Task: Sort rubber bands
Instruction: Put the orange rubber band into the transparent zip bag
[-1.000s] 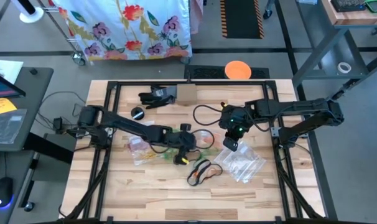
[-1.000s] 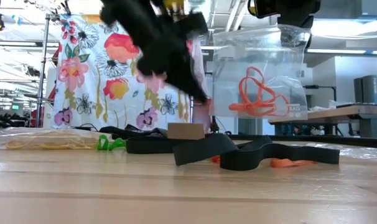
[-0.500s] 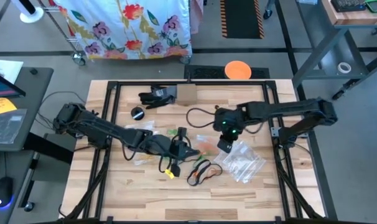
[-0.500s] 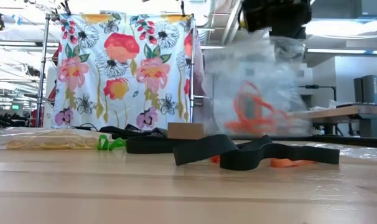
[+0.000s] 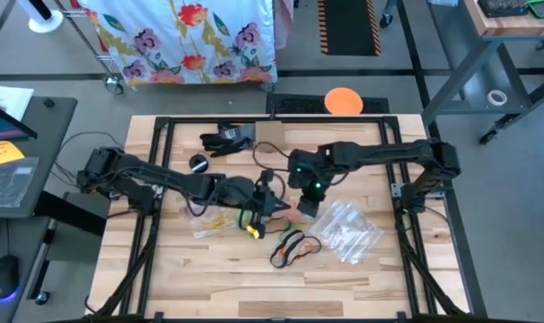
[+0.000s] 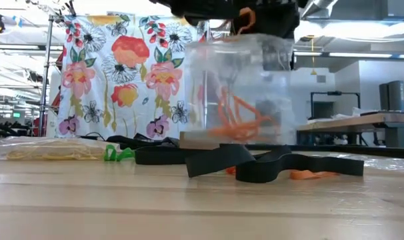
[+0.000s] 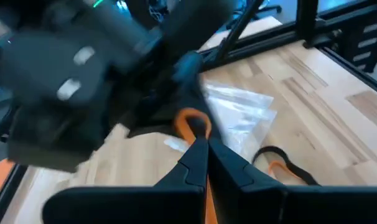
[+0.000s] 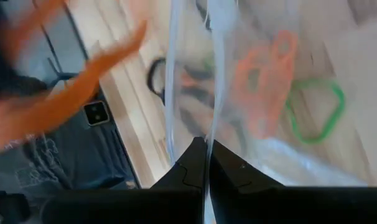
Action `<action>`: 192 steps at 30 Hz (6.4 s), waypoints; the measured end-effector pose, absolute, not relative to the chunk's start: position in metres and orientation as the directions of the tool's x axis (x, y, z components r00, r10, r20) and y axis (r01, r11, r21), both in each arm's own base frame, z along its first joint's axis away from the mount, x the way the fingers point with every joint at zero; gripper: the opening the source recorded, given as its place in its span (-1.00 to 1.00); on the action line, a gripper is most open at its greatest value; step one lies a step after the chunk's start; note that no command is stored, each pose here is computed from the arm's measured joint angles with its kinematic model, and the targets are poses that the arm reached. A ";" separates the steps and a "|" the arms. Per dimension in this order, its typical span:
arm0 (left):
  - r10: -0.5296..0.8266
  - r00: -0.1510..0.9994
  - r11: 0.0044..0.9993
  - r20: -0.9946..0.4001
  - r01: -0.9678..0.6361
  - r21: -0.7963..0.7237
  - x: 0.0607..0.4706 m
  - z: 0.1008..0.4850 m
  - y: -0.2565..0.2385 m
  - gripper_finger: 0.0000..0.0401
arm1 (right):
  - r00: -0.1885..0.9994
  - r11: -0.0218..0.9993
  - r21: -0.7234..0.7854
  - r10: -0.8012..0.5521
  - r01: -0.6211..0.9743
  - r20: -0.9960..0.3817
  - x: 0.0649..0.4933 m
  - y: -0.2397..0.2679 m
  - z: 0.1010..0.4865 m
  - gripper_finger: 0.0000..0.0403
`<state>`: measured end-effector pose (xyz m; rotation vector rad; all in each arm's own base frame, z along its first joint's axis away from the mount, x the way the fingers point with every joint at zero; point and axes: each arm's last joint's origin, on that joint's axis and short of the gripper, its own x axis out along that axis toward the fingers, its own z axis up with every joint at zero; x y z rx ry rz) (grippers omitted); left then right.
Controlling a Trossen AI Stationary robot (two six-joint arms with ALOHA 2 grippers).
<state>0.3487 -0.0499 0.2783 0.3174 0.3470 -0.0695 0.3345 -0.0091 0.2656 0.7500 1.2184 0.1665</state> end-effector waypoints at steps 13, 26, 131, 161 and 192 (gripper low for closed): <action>-0.109 0.940 0.963 -0.322 0.181 0.202 0.347 0.265 -0.038 -1.00 | 0.387 0.788 0.591 0.497 0.175 -0.777 0.335 0.001 0.272 -0.97; -0.131 0.915 0.958 -0.380 0.215 0.188 0.345 0.259 -0.043 -1.00 | 0.421 0.795 0.583 0.478 0.167 -0.771 0.338 -0.002 0.273 -0.97; 0.369 0.680 0.929 -0.634 -0.248 0.275 0.299 0.256 -0.026 -0.30 | 0.356 0.956 0.246 0.175 0.163 -0.918 0.330 -0.003 0.269 -0.97; -0.048 0.584 0.990 -0.811 0.135 0.039 0.334 0.189 -0.033 -0.30 | 0.275 0.930 0.324 0.270 0.175 -0.923 0.321 -0.018 0.267 -0.97; -0.007 0.542 0.998 -0.841 0.059 0.030 0.357 0.147 -0.012 -0.30 | 0.198 0.917 0.320 0.277 0.237 -0.940 0.314 -0.006 0.265 -0.97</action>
